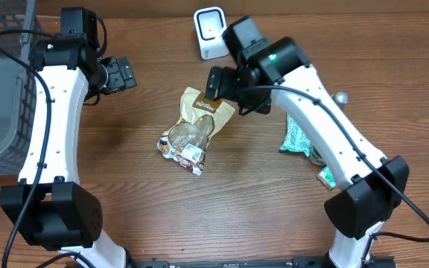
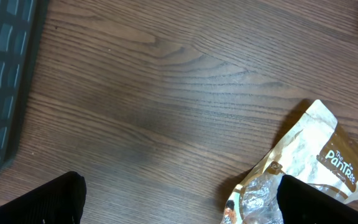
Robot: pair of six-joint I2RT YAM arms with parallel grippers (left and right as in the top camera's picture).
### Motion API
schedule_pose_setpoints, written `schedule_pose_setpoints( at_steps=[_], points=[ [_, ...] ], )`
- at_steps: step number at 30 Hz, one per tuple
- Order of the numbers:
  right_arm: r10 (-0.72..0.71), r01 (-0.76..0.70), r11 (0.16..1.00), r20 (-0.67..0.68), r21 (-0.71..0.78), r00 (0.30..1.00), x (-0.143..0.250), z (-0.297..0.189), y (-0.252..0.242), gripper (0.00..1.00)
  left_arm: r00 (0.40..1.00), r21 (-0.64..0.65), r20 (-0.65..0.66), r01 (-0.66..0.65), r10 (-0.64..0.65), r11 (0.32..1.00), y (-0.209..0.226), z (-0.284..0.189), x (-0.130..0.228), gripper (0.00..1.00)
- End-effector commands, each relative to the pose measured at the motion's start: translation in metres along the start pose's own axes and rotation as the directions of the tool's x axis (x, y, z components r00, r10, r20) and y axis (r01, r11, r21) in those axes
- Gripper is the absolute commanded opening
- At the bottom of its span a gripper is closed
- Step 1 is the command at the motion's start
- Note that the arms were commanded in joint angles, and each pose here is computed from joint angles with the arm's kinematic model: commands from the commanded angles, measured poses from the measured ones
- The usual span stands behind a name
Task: Scan the item barcode
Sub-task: 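Move the right gripper left over the PanTree bag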
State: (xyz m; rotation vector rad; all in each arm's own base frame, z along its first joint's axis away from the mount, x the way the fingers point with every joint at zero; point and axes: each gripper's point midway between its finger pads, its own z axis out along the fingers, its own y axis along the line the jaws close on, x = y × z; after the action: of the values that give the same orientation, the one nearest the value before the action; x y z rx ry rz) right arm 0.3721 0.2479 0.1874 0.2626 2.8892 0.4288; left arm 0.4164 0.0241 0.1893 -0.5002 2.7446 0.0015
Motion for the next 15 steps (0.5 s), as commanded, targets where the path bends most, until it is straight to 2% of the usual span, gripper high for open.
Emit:
schedule_pose_setpoints(
  at_steps=[1,9,15],
  points=[
    [0.027,-0.027,0.999,0.016,0.029,1.000,0.002,0.011,-0.006,1.00,1.000,-0.009,-0.004,-0.004,0.004,1.000,0.000,0.001,0.001,0.99],
    [0.026,-0.027,0.999,0.018,0.028,0.999,0.005,0.046,-0.014,1.00,1.000,-0.009,-0.003,-0.004,0.004,1.000,0.000,0.001,0.001,0.99],
    [0.025,-0.026,1.000,0.027,0.018,0.999,0.003,0.051,-0.013,1.00,1.000,-0.009,-0.003,-0.004,0.004,1.000,0.000,0.001,0.001,1.00]
  ],
)
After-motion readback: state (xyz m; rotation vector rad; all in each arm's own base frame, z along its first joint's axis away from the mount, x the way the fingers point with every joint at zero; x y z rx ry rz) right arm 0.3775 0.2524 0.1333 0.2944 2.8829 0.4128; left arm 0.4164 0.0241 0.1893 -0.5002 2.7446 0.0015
